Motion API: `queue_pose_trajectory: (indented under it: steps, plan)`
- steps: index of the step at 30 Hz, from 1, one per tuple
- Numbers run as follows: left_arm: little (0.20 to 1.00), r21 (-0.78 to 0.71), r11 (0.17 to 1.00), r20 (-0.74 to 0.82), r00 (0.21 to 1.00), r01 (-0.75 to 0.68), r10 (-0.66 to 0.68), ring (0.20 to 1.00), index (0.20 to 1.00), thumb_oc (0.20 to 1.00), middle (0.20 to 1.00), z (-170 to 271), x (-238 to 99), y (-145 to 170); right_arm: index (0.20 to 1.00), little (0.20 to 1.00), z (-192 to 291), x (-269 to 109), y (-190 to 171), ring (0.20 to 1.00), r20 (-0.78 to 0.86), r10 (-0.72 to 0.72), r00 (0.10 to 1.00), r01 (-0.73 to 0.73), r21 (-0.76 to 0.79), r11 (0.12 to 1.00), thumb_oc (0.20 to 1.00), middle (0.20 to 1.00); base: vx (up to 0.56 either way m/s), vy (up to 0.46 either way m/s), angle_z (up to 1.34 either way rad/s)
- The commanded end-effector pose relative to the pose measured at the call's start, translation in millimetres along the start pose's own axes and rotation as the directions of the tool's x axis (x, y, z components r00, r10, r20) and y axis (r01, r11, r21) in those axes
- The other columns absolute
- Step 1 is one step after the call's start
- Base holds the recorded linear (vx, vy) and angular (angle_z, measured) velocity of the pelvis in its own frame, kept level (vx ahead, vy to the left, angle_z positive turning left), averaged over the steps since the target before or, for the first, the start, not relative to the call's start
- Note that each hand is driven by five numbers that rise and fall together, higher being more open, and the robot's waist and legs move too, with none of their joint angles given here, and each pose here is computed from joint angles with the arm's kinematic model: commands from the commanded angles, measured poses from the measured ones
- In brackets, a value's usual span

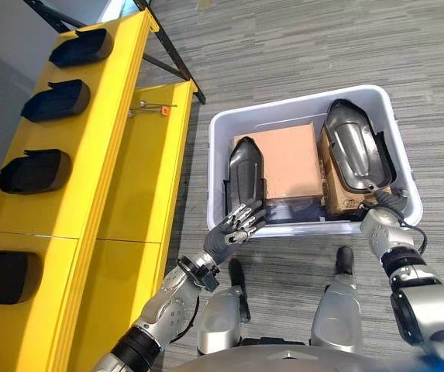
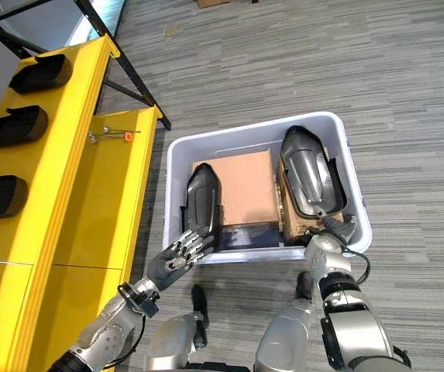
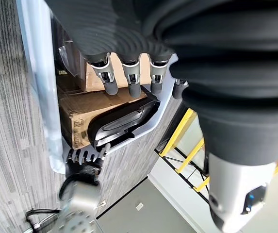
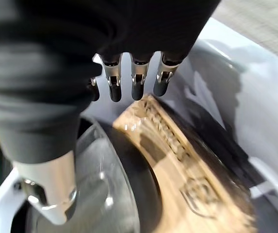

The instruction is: Move parts from the plastic box to the shelf.

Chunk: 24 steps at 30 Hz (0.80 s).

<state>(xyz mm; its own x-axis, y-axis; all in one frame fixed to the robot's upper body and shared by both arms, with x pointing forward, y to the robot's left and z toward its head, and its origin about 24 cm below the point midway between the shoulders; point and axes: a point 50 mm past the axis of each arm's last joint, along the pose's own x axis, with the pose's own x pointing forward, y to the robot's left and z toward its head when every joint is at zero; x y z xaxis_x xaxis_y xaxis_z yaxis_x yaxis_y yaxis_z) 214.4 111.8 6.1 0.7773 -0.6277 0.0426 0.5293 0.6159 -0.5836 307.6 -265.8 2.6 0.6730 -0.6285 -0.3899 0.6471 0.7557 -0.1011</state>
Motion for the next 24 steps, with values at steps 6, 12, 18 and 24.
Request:
queue_pose_trajectory:
  steps: [6, 12, 18, 24]
  plan:
    - [1.000, 0.068, 0.997, 0.064, 0.997, 0.041, -0.045, 1.000, 1.000, 1.000, 1.000, 16.0, -5.7, -6.8, 1.000, 1.000, -2.3, -27.1, 37.8, 1.000, 0.096, 0.312, 0.945, -0.301, -0.109, 0.947, 1.000, 1.000, 0.00, -0.005, -0.01]
    - [1.000, 0.077, 0.996, 0.045, 0.998, 0.038, -0.041, 1.000, 1.000, 1.000, 1.000, 14.2, -4.3, -5.7, 1.000, 1.000, -10.9, -36.4, 50.1, 1.000, 0.048, 0.363, 0.931, -0.359, -0.073, 0.931, 1.000, 1.000, 0.02, -0.022, -0.06]
    - [1.000, 0.074, 0.996, 0.027, 0.999, 0.044, -0.046, 1.000, 1.000, 1.000, 1.000, 13.5, 0.4, -6.0, 1.000, 1.000, -0.2, -25.8, 45.2, 1.000, 0.043, 0.261, 0.964, -0.260, -0.035, 0.965, 1.000, 1.000, 0.01, -0.007, 0.01]
    - [1.000, 0.062, 0.997, 0.035, 0.999, 0.039, -0.041, 1.000, 1.000, 1.000, 1.000, 12.1, 2.7, -8.5, 1.000, 1.000, -2.4, -15.1, 21.7, 1.000, 0.001, -0.009, 1.000, 0.009, 0.005, 1.000, 1.000, 1.000, 0.01, 0.004, 0.00]
